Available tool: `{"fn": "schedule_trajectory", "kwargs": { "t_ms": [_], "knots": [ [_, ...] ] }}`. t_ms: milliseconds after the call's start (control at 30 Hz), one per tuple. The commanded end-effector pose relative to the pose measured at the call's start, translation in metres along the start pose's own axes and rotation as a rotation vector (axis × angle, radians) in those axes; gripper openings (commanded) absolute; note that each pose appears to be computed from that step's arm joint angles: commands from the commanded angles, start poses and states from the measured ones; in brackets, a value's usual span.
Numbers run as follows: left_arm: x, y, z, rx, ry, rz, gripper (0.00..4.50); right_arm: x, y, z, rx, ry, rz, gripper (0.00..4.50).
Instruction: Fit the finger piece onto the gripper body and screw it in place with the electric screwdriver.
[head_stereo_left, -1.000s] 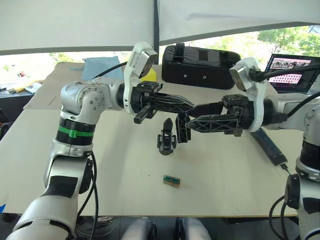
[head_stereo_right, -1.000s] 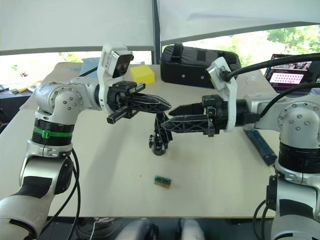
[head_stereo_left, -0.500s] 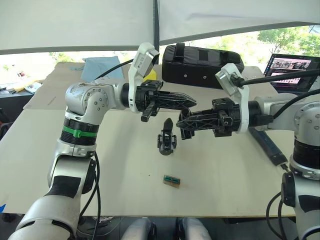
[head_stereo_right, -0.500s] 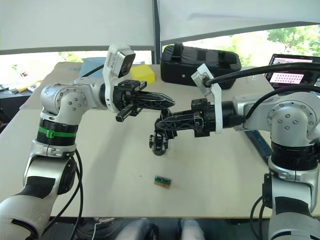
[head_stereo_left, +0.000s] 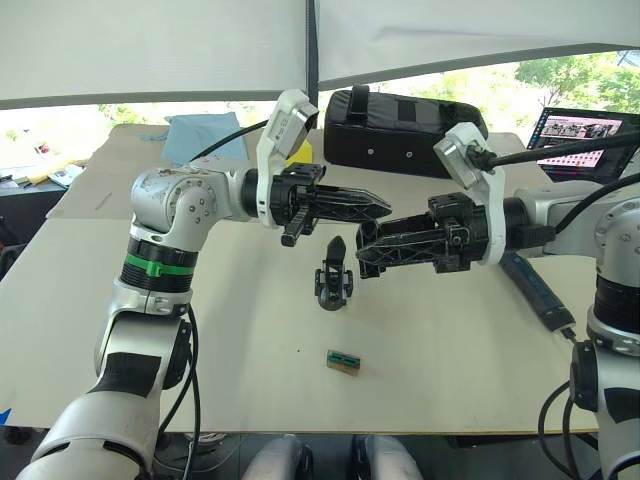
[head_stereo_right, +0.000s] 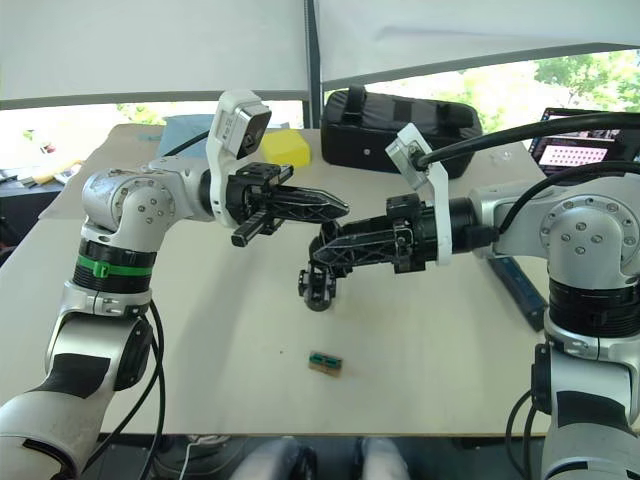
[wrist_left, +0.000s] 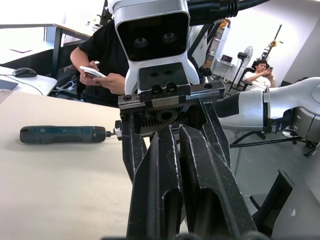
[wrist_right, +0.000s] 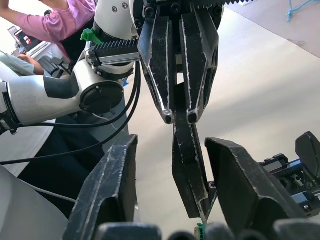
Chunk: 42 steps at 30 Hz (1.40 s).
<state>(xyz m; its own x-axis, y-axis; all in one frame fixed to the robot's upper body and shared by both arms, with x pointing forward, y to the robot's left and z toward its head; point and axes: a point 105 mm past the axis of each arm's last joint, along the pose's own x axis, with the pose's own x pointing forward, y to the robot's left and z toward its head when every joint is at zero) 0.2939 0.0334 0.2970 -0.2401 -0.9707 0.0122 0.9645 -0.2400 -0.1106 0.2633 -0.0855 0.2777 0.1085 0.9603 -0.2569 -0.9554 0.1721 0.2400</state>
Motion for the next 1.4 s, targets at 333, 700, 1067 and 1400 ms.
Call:
{"fn": "schedule_trajectory", "kwargs": {
  "t_ms": [333, 700, 1067, 1400],
  "knots": [
    [0.002, -0.009, 0.004, 0.057, 0.012, -0.036, 0.00, -0.006, 0.006, 0.016, -0.072, -0.029, -0.004, 0.32],
    [-0.026, -0.011, -0.008, 0.127, 0.064, 0.059, 2.38, 0.001, -0.002, 0.003, -0.170, -0.033, -0.046, 0.32],
    [-0.096, -0.002, -0.100, 0.185, 0.341, 0.324, 4.50, 0.000, -0.022, -0.035, -0.281, 0.012, -0.098, 0.32],
    [-0.080, 0.062, -0.172, 0.305, 0.417, 0.458, 4.50, 0.007, -0.009, -0.044, -0.370, -0.009, -0.020, 0.32]
  ]
}}
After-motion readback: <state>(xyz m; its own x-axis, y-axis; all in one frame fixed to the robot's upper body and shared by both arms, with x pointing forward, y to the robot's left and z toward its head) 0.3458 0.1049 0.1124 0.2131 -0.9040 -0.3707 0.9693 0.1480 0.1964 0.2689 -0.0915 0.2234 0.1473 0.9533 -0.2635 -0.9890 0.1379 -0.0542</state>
